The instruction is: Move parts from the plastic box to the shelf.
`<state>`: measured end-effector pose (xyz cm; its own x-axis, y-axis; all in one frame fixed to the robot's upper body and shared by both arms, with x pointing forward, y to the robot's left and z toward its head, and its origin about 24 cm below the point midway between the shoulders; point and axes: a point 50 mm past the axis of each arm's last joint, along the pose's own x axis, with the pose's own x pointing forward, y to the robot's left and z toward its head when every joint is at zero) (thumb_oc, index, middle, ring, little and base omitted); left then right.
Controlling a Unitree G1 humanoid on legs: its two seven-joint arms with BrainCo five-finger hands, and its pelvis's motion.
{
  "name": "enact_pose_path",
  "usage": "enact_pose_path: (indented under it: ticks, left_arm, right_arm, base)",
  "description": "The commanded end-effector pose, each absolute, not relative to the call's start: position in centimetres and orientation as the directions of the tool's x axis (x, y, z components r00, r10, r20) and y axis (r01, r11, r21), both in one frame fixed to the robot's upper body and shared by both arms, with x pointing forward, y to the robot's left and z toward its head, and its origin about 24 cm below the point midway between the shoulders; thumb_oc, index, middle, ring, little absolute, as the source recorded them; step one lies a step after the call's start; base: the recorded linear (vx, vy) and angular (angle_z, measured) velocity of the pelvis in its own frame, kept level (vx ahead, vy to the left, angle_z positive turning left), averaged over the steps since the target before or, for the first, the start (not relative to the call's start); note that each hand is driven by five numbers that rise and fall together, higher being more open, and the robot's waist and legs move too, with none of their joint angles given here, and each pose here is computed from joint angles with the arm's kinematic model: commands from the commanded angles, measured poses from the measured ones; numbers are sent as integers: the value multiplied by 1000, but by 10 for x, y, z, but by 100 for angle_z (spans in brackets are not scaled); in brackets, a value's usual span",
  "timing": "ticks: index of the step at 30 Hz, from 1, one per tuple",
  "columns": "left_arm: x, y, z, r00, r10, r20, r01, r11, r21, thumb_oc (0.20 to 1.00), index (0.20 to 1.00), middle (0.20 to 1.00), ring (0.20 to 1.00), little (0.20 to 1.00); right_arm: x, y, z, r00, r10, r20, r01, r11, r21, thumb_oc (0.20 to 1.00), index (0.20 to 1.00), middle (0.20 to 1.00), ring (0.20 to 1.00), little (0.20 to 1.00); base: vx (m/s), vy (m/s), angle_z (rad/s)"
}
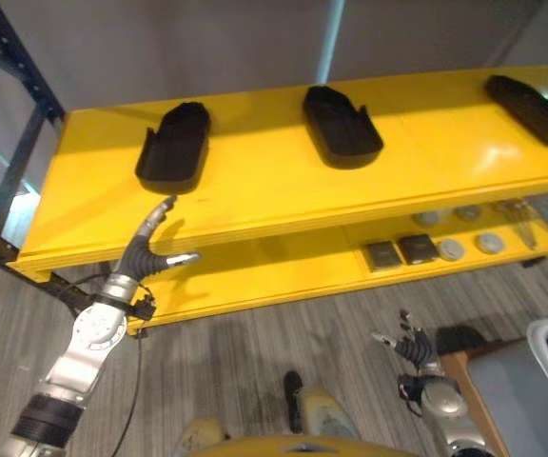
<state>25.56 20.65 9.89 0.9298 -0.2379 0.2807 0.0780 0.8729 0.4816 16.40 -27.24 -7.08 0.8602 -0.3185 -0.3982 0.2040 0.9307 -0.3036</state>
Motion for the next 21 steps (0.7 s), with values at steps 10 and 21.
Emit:
enact_pose_path:
  ticks: [10,21]
  left_arm:
    - [253,263,50,997,-17,79,-36,786,618,1000,1000,1000,1000,1000]
    - [181,303,-88,760,388,-522,-45,832,553,1000,1000,1000,1000,1000]
  right_arm:
    - [147,-248,-103,790,-307,-531,200,947,-250,1000,1000,1000,1000,1000]
    - [89,-260,-152,432,-351,-831,147,936,-319,1000,1000,1000,1000,1000]
  base:
    - [-266,71,-1]
    - [25,-57,-13]
